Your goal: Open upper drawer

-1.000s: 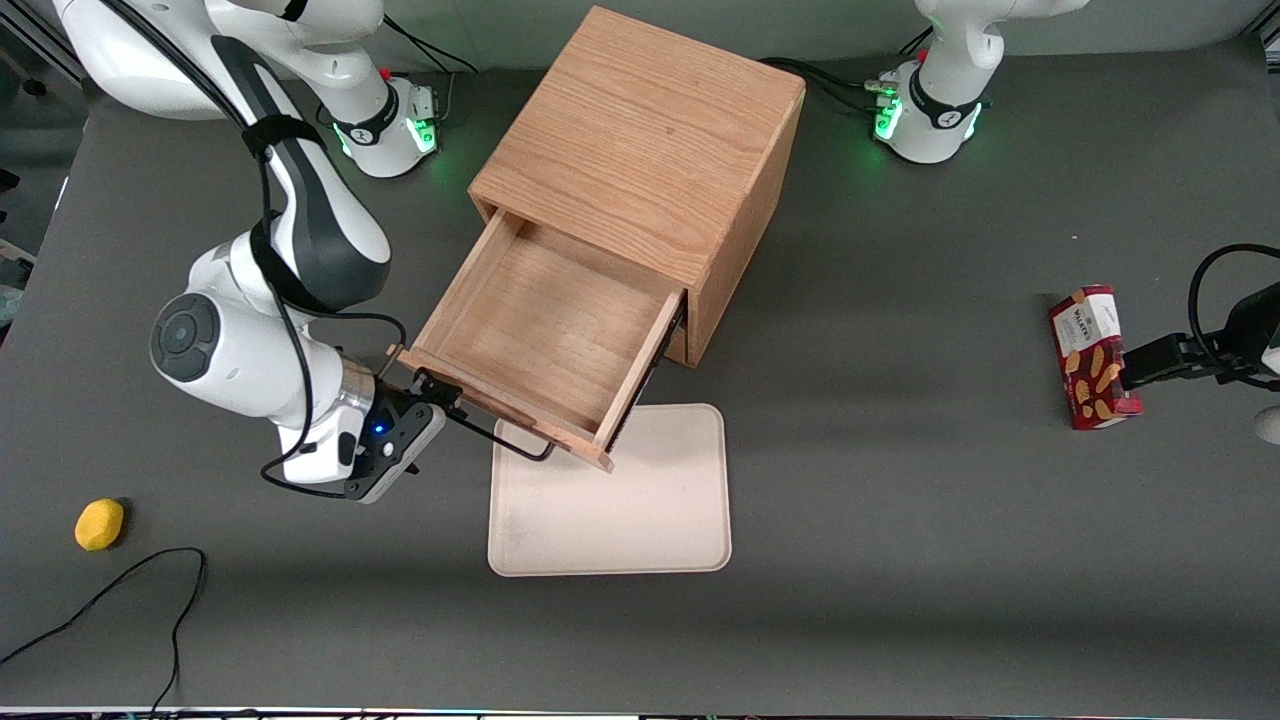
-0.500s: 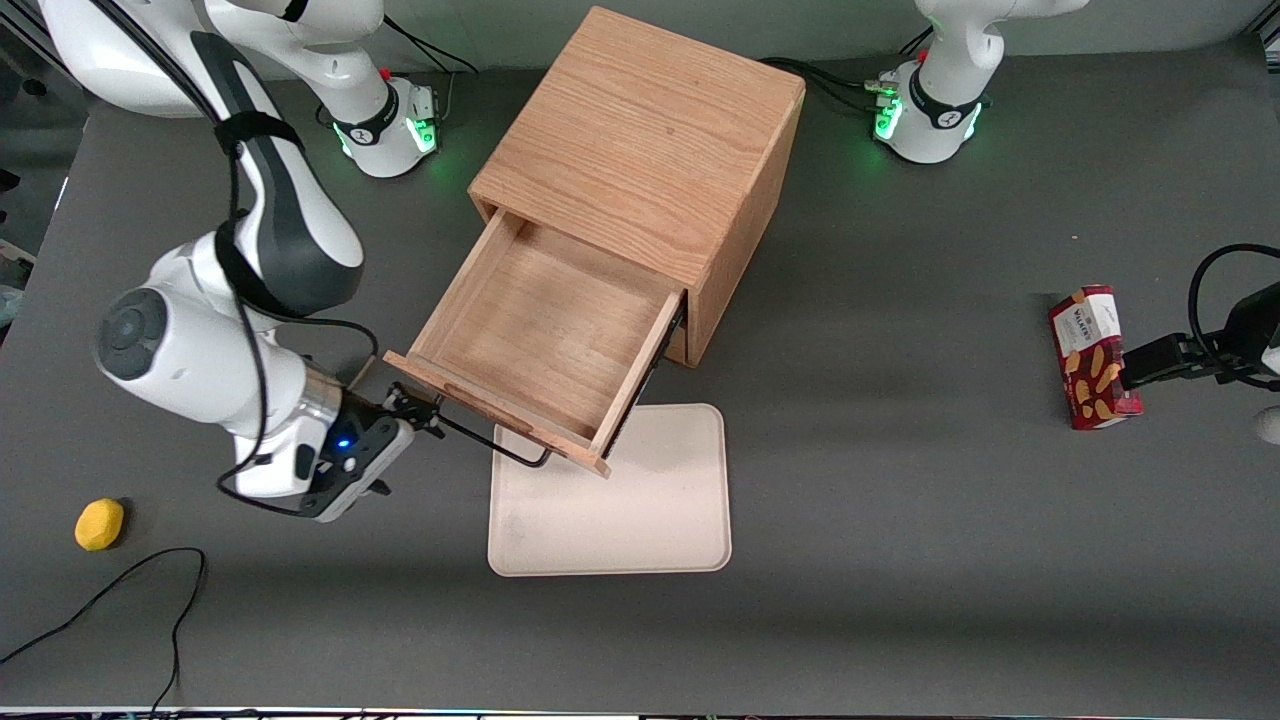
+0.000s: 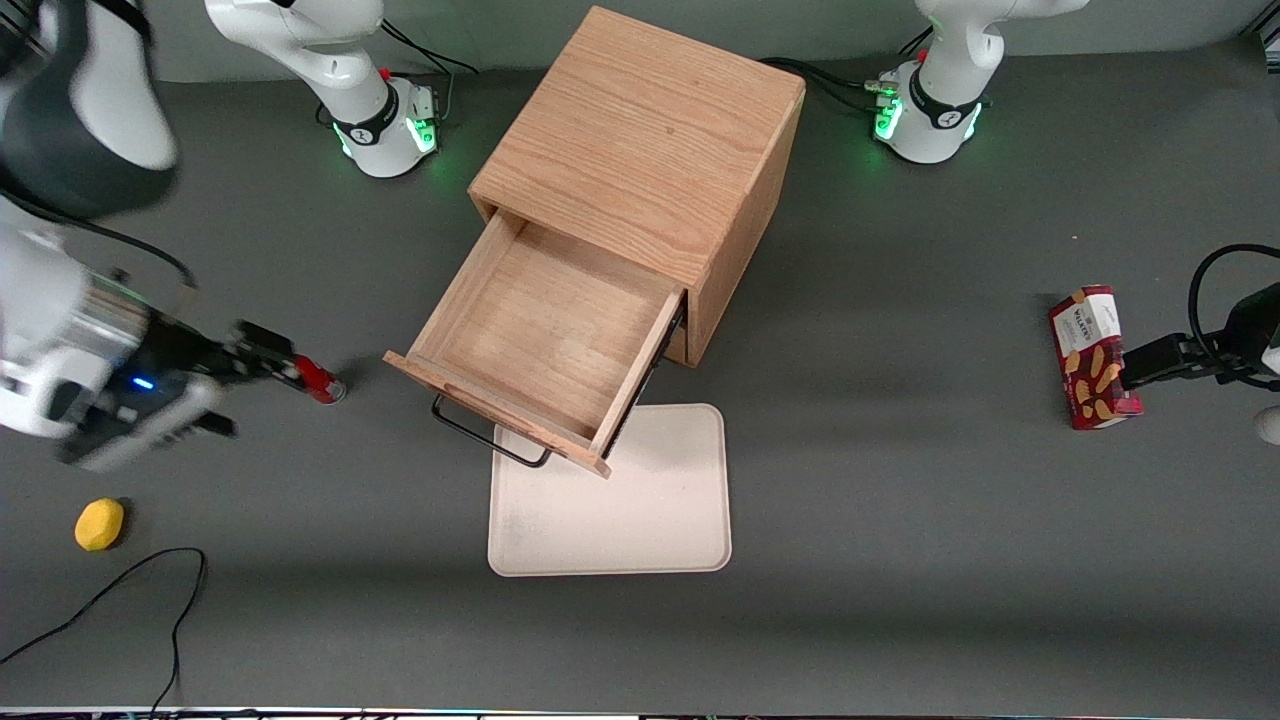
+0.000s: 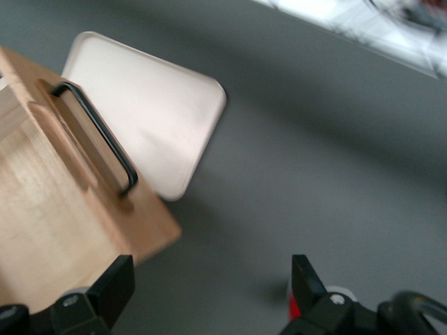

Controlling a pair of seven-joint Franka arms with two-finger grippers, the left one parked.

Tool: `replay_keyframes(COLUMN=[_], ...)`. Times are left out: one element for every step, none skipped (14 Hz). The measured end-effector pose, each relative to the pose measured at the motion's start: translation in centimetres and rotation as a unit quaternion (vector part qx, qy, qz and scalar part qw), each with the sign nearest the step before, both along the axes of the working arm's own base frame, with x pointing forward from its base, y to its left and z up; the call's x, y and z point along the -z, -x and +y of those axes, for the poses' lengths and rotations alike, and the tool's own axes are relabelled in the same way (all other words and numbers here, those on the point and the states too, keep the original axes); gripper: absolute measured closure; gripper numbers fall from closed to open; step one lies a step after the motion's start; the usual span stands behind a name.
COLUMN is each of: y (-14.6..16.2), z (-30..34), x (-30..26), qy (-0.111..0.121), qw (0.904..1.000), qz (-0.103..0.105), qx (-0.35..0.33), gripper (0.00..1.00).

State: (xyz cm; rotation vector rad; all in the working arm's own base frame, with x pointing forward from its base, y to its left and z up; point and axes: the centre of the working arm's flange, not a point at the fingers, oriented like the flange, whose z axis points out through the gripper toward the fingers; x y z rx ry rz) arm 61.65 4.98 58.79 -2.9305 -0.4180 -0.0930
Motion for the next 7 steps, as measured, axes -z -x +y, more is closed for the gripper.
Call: replay_keyframes(y=[1.3,2.4,3.3,4.0,4.5,4.8,5.0], z=[-1.4,-2.4,-3.1,-3.6,-3.8,-3.9,-4.1], x=[-1.2,-2.0,-2.5,-2.8,-3.2,-3.4,-3.5], qy=[0.005,0.019,0.042,0.064,0.076,0.082,0.084], qw=[0.9986,0.9958,0.9932,0.991,0.9896,0.9888,0.9882], qz=[0.018,0.027,0.031,0.034,0.035,0.034,0.035], qx=[0.05,0.085,0.104,0.113,0.117,0.12,0.123], gripper=[0.0,0.0,0.0,0.0,0.0,0.0,0.0])
